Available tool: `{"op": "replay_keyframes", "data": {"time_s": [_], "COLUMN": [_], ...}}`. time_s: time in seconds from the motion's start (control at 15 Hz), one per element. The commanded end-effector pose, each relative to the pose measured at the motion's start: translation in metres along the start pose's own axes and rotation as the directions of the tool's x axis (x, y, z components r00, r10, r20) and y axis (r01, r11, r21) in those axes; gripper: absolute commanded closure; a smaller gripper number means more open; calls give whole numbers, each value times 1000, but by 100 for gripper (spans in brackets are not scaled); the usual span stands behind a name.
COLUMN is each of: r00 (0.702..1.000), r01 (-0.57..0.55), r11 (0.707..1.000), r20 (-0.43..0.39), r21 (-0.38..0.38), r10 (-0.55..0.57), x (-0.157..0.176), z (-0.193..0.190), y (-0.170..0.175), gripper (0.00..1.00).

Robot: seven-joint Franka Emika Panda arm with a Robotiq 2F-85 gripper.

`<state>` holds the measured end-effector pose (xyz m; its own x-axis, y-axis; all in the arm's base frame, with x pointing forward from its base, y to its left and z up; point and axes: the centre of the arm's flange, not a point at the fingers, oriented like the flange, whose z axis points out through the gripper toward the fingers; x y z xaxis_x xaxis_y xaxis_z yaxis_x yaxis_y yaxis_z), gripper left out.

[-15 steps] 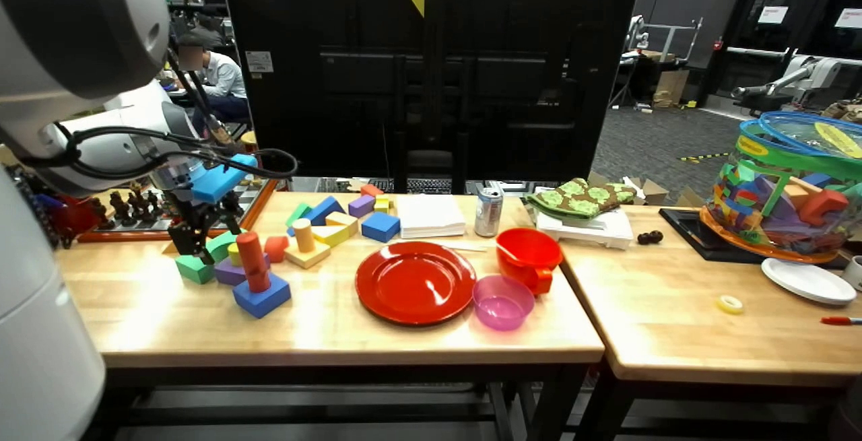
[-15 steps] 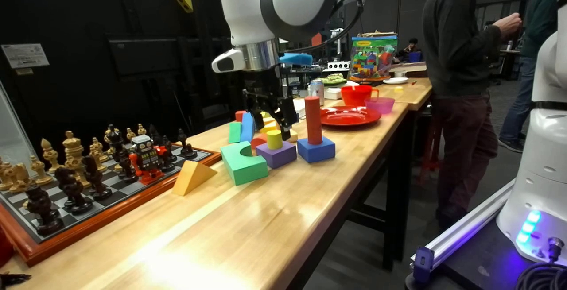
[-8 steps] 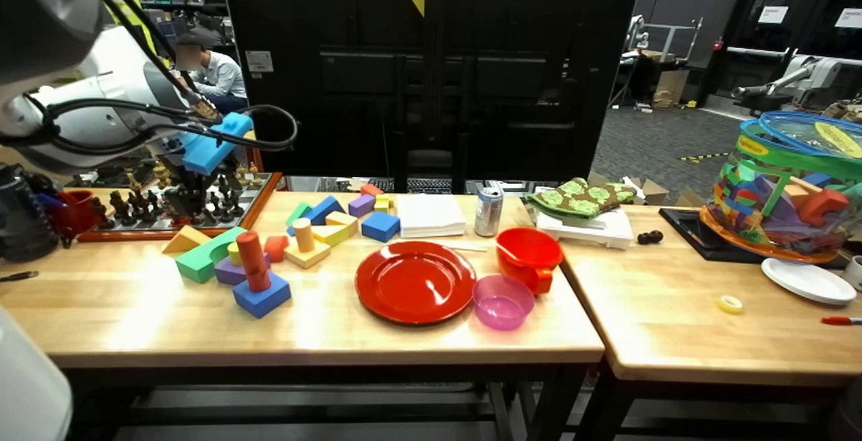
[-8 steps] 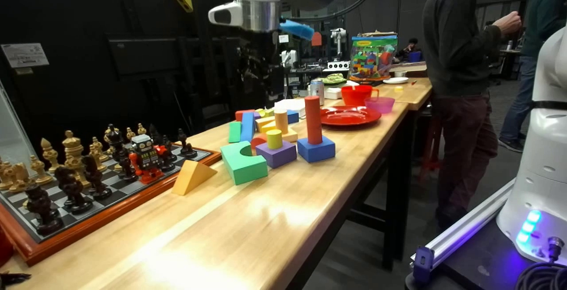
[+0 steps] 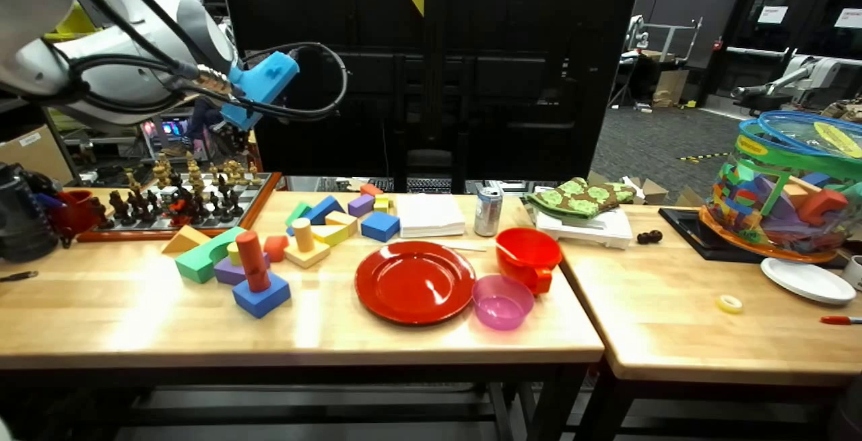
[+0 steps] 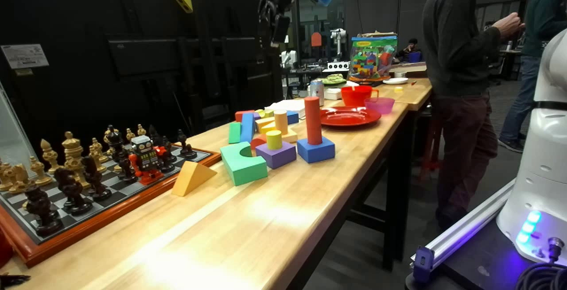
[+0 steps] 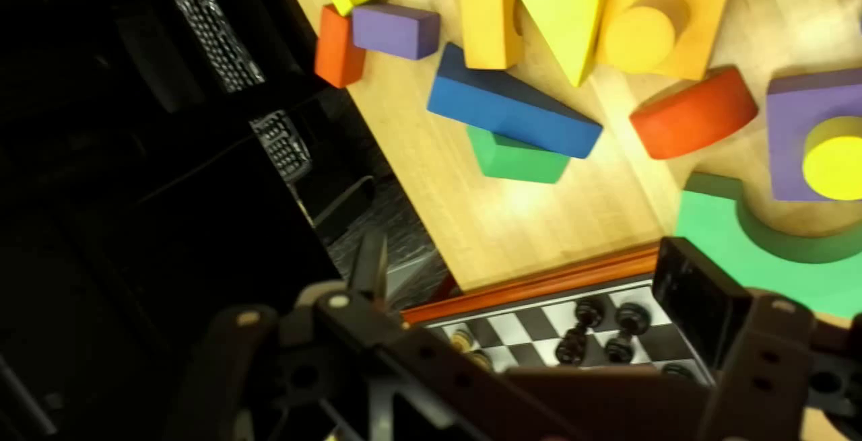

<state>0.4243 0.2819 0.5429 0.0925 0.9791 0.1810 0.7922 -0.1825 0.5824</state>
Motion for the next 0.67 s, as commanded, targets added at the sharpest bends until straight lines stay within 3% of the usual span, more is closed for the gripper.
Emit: {"op": "replay_keyframes", "data": {"time_s": [0.0, 0.33, 0.6], "r00": [991, 964, 935], "r01": [-132, -265, -354], "r11": [987, 957, 933], "r20": [-14, -44, -29], "r21": [-93, -122, -61], "r10": [132, 261, 353], "x": [-46, -109, -151], "z": [-16, -16, 4], "y": [27, 63, 67], "gripper": [0, 0, 0]}}
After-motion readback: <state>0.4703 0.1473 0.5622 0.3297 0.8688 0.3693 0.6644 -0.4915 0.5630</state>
